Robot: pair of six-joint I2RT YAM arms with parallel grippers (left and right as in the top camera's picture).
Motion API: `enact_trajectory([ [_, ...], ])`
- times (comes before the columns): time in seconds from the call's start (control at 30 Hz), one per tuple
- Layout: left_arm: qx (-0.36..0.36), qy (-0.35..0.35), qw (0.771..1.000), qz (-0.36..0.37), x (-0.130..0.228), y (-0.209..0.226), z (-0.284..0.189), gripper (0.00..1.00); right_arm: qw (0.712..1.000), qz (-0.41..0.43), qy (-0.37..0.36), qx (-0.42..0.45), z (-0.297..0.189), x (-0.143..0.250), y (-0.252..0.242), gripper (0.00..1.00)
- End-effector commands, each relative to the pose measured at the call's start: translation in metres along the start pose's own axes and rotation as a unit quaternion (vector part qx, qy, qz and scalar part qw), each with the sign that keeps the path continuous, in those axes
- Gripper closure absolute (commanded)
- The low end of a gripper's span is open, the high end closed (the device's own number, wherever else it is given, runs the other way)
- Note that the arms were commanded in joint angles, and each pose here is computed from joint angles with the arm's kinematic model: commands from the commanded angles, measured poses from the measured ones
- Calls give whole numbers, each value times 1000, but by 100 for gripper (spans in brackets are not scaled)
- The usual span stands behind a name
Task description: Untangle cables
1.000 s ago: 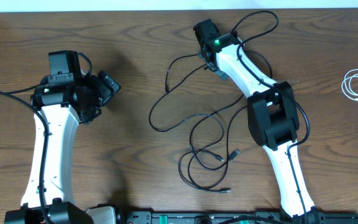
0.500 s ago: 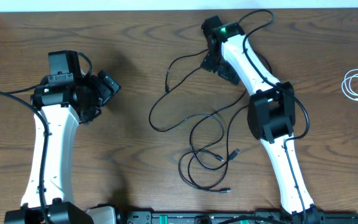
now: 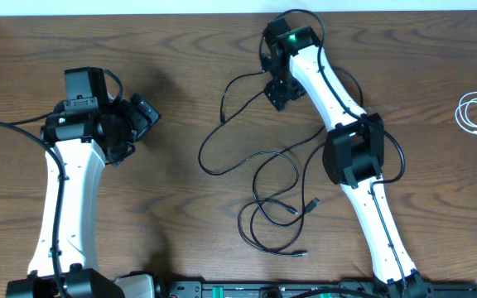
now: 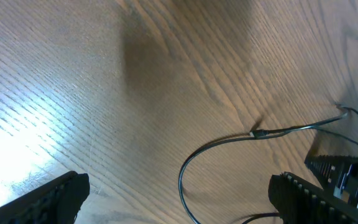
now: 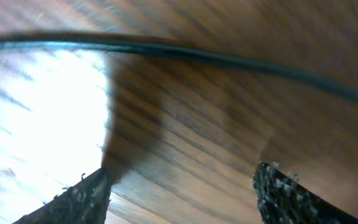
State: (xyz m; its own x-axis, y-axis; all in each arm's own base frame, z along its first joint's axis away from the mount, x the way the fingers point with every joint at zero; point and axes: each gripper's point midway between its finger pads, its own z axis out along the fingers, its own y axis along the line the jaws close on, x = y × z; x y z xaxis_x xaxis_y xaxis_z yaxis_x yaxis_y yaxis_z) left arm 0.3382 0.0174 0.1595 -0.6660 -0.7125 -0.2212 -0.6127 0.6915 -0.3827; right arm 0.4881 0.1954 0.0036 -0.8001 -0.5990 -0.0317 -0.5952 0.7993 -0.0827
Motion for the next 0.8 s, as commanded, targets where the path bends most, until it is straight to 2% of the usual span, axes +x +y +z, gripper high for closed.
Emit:
enact_trajectory([
  [0.0, -1, 0, 1000, -4, -1, 0, 0, 2, 986, -147, 50, 66, 28, 10, -21, 29],
  [0.1, -1, 0, 1000, -4, -1, 0, 0, 2, 971, -198, 64, 117, 24, 8, -39, 28],
  [0.2, -1, 0, 1000, -4, -1, 0, 0, 2, 955, -272, 55, 108, 26, 1, -37, 27],
  [0.33, -1, 0, 1000, -4, -1, 0, 0, 2, 943, -323, 4, 83, 31, -20, -26, 24],
  [0.53, -1, 0, 1000, -4, -1, 0, 0, 2, 941, -330, -56, 49, 33, -38, -21, 22],
  [0.77, -1, 0, 1000, -4, -1, 0, 0, 2, 946, -317, -67, -22, 51, -22, -18, 25],
])
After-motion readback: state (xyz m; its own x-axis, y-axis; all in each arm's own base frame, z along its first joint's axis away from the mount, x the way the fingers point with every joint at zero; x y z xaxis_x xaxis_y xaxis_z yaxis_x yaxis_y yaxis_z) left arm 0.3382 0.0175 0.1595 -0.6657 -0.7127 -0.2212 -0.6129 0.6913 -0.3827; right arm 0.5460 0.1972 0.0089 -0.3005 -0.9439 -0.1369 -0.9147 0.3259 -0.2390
